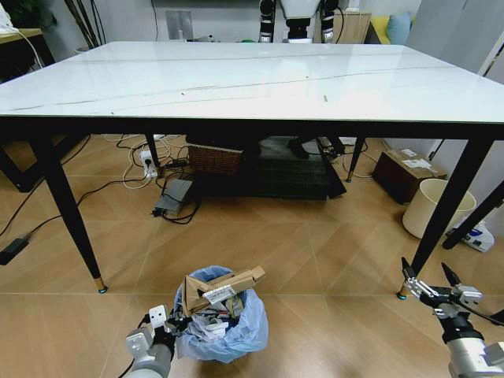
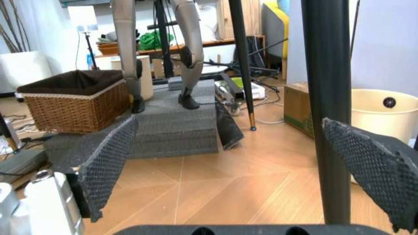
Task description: Pick up the trash bin and place the trash from the table into it.
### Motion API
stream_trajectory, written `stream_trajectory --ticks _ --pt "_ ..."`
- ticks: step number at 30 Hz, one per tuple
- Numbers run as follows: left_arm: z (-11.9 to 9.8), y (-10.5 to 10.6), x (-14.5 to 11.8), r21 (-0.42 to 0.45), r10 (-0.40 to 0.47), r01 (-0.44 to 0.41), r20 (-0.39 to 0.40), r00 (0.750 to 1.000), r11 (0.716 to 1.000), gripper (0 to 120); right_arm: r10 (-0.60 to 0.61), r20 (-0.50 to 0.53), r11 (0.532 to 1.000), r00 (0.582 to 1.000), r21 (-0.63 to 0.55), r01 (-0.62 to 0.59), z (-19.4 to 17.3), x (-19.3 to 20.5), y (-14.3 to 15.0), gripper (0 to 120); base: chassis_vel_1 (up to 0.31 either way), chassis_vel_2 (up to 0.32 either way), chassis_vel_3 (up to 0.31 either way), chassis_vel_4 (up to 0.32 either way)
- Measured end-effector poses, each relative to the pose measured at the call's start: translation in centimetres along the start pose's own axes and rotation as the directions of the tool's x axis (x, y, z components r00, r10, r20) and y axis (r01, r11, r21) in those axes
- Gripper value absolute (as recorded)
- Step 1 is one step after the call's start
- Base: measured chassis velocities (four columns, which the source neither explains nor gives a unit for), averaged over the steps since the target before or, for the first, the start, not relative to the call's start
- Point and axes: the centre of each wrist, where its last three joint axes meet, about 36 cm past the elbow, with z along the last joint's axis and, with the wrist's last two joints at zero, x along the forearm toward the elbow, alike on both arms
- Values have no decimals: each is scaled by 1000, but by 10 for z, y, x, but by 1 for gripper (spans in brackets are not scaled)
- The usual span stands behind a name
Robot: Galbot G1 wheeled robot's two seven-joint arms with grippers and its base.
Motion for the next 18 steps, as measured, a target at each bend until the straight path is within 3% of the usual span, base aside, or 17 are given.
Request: stream_trajectory --ticks 13,18 --pt "2 2 -6 3 -11 11 -5 1000 1000 0 0 0 1000 1000 0 0 0 0 0 100 0 0 0 0" --pt "1 1 -7 3 -10 10 -6 1000 1000 10 0 0 1000 1000 0 0 0 0 0 100 0 0 0 0"
